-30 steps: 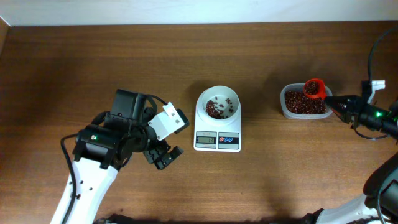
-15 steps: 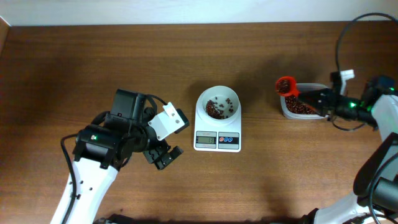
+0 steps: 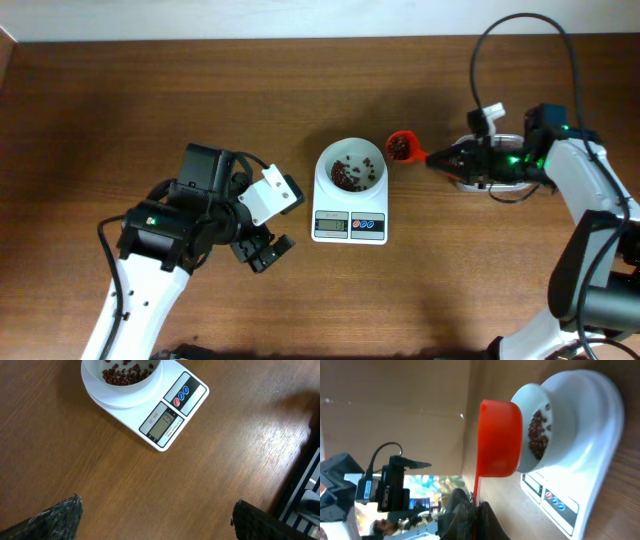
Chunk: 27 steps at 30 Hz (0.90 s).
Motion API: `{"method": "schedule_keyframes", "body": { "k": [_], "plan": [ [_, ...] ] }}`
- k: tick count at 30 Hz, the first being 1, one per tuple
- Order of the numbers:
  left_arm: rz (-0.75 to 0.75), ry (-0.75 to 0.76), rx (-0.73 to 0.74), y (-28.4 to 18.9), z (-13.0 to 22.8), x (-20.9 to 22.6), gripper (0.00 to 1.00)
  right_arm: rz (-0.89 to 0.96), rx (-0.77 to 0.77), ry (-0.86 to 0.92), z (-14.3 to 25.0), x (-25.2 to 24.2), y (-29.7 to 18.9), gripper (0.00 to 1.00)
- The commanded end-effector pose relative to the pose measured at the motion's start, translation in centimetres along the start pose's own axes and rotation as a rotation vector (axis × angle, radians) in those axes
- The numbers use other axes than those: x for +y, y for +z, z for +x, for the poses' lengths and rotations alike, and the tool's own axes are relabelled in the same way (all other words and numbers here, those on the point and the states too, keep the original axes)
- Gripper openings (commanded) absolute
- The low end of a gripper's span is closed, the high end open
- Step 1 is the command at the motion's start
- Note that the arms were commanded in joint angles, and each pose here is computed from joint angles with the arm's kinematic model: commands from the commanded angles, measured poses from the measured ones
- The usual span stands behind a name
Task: Scoop and weigh 50g on scale
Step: 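Lift the filled scoop out of the tub and carry it toward the scale, then tip the red scoop over the white bowl to pour the beans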
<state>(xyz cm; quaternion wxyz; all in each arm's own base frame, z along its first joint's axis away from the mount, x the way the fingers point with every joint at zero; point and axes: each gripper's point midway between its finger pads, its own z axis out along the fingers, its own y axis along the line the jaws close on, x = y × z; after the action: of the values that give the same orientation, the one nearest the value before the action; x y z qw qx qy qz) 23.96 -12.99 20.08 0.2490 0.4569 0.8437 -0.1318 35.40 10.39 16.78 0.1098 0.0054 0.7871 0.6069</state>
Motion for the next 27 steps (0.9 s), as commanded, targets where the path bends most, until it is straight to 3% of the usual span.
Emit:
{"method": "schedule_keyframes", "body": {
  "k": [1, 9, 27],
  "plan": [
    [-0.001, 0.019, -0.027, -0.5, -0.6, 0.0, 0.99, -0.049, 0.049, -0.024, 0.9, 0.7, 1.9, 0.04],
    [-0.001, 0.020, -0.027, -0.5, -0.6, 0.0, 0.99, -0.057, 0.126, -0.094, 2.0, 1.5, 4.7, 0.04],
    [-0.001, 0.020, -0.027, -0.5, -0.6, 0.0, 0.99, 0.193, 0.181, -0.277, 1.7, -2.3, 7.2, 0.04]
  ]
}}
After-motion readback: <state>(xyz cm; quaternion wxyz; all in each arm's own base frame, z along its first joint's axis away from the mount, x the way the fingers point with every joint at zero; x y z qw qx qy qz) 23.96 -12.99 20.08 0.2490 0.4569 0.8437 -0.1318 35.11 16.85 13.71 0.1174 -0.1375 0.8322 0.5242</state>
